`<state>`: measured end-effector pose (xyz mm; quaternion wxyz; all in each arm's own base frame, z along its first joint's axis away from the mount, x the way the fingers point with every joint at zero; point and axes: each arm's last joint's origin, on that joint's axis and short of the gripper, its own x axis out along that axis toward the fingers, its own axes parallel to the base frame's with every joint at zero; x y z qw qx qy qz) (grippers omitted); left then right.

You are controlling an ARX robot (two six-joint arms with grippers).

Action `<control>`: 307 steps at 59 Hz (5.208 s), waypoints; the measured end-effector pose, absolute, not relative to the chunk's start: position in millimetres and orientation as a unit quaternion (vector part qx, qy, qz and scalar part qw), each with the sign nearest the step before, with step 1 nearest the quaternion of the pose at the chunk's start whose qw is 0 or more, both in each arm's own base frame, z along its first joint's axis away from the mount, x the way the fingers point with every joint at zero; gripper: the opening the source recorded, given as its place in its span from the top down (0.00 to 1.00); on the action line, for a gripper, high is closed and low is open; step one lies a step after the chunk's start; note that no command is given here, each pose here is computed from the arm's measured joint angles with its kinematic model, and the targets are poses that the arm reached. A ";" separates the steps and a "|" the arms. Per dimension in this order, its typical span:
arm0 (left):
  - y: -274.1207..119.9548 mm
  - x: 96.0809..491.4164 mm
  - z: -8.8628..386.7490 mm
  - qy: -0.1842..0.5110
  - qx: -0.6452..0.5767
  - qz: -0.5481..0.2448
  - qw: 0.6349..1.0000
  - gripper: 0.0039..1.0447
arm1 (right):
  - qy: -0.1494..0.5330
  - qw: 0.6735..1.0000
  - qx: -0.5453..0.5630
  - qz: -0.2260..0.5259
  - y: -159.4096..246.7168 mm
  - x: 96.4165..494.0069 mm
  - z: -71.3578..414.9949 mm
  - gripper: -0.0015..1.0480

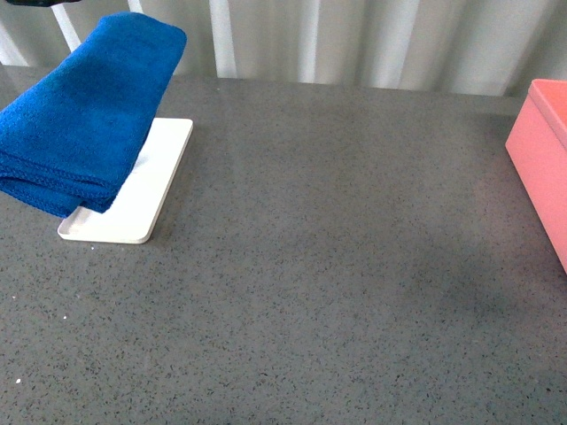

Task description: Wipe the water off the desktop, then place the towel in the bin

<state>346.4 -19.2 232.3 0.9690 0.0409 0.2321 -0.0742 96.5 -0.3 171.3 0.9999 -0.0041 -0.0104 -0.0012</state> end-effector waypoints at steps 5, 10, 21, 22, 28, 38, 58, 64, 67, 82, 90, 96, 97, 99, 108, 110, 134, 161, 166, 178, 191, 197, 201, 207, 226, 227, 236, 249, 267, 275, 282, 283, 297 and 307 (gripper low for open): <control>-20.4 370.1 236.9 0.244 0.066 -0.079 0.964 0.06 | -0.010 1.000 -0.004 -0.001 -0.2 96.5 171.3 0.07; -19.8 387.6 235.3 0.265 0.091 -0.063 0.958 0.06 | -0.010 1.000 -0.004 -0.001 -0.2 96.5 171.3 0.07; -13.8 411.5 219.0 0.309 0.093 -0.049 0.945 0.06 | -0.010 1.000 -0.004 -0.001 -0.2 96.5 171.2 0.07; -13.5 412.6 218.9 0.311 0.091 -0.047 0.945 0.06 | -0.010 1.000 -0.004 -0.001 -0.2 96.5 171.2 0.07; -8.8 418.7 213.0 0.326 0.081 -0.036 0.941 0.06 | -0.010 1.000 -0.004 -0.001 -0.2 96.5 171.3 0.07; -7.5 422.0 200.5 0.344 0.063 -0.033 0.936 0.06 | -0.010 1.000 -0.004 -0.001 -0.2 96.5 171.3 0.07; -20.1 425.4 188.6 0.351 0.071 -0.038 0.933 0.06 | -0.010 1.000 -0.004 -0.001 -0.2 96.5 171.2 0.07; -21.1 427.0 183.2 0.354 0.072 -0.037 0.932 0.06 | -0.010 1.000 -0.004 -0.001 -0.2 96.5 171.3 0.07; -21.1 427.7 180.6 0.356 0.073 -0.036 0.931 0.06 | -0.010 1.000 -0.004 -0.001 -0.2 96.5 171.2 0.07; -20.9 431.3 171.0 0.358 0.070 -0.032 0.930 0.06 | -0.010 1.000 -0.004 -0.001 -0.2 96.5 171.3 0.07; -20.4 431.4 170.9 0.355 0.068 -0.034 0.932 0.30 | -0.010 1.000 -0.004 -0.001 -0.2 96.5 171.2 0.07; -20.3 431.0 170.2 0.356 0.066 -0.037 0.931 0.49 | -0.010 1.000 -0.004 -0.001 -0.2 96.5 171.3 0.07; -20.3 431.0 170.2 0.356 0.066 -0.038 0.931 0.51 | -0.010 1.000 -0.004 -0.001 -0.2 96.5 171.3 0.07; -20.0 430.9 170.0 0.356 0.066 -0.038 0.931 0.56 | -0.010 1.000 -0.004 -0.001 -0.2 96.5 171.2 0.07; -18.8 430.7 170.3 0.356 0.060 -0.041 0.932 0.81 | -0.010 1.000 -0.004 -0.001 -0.2 96.5 171.3 0.07; -19.0 430.4 171.2 0.354 0.056 -0.044 0.933 0.88 | -0.010 1.000 -0.004 -0.001 -0.2 96.5 171.3 0.07; -27.6 413.5 218.5 0.276 -0.016 -0.117 0.954 0.96 | -0.010 1.000 -0.004 -0.001 -0.2 96.5 171.3 0.07; -100.6 340.8 298.6 0.151 -0.195 -0.343 0.906 0.96 | -0.010 1.000 -0.004 -0.001 -0.2 96.5 171.2 0.07; -115.2 333.5 296.7 0.155 -0.212 -0.363 0.894 0.96 | -0.010 1.000 -0.004 -0.001 -0.2 96.5 171.3 0.07; -144.5 326.3 282.8 0.171 -0.224 -0.386 0.878 0.96 | -0.010 1.000 -0.004 -0.001 -0.2 96.5 171.2 0.07; -165.5 319.9 262.9 0.191 -0.223 -0.393 0.871 0.96 | -0.010 1.000 -0.004 -0.001 -0.2 96.5 171.3 0.07; -170.8 319.9 257.7 0.198 -0.221 -0.389 0.872 0.96 | -0.010 1.000 -0.004 -0.001 -0.2 96.5 171.2 0.07; -172.8 320.6 253.6 0.204 -0.218 -0.376 0.877 0.96 | -0.010 1.000 -0.004 -0.001 -0.2 96.5 171.3 0.07; -174.5 321.5 248.3 0.208 -0.209 -0.367 0.882 0.96 | -0.010 1.000 -0.004 -0.001 -0.2 96.5 171.2 0.07; -175.1 321.8 246.9 0.208 -0.203 -0.366 0.884 0.96 | -0.010 1.000 -0.004 -0.001 -0.2 96.5 171.3 0.07; -175.1 321.8 246.9 0.208 -0.203 -0.366 0.884 0.96 | -0.010 1.000 -0.004 -0.001 -0.2 96.5 171.3 0.07; -175.1 321.8 246.9 0.208 -0.203 -0.366 0.884 0.96 | 0.188 0.980 0.037 0.045 -5.0 109.8 173.6 0.07; -175.6 321.6 246.4 0.209 -0.203 -0.367 0.884 0.96 | 0.246 0.937 0.128 0.210 -13.7 164.7 191.4 0.07; -175.6 321.7 246.3 0.209 -0.203 -0.367 0.884 0.96 | 0.275 0.878 0.128 0.370 11.3 232.7 172.3 0.07; -175.6 321.7 246.3 0.209 -0.203 -0.367 0.884 0.96 | 0.266 0.873 0.120 0.392 21.2 253.1 167.3 0.07; -175.6 321.7 246.3 0.209 -0.203 -0.367 0.884 0.96 | 0.260 0.868 0.121 0.406 31.7 269.5 163.9 0.07; -175.6 321.7 246.3 0.209 -0.203 -0.367 0.884 0.96 | 0.260 0.867 0.121 0.407 32.5 270.9 163.7 0.07; -175.6 321.7 246.3 0.209 -0.203 -0.367 0.884 0.96 | 0.256 0.858 0.130 0.425 53.4 297.2 159.8 0.07; -175.6 321.7 246.3 0.209 -0.203 -0.367 0.884 0.96 | 0.256 0.851 0.141 0.437 63.5 309.1 156.1 0.07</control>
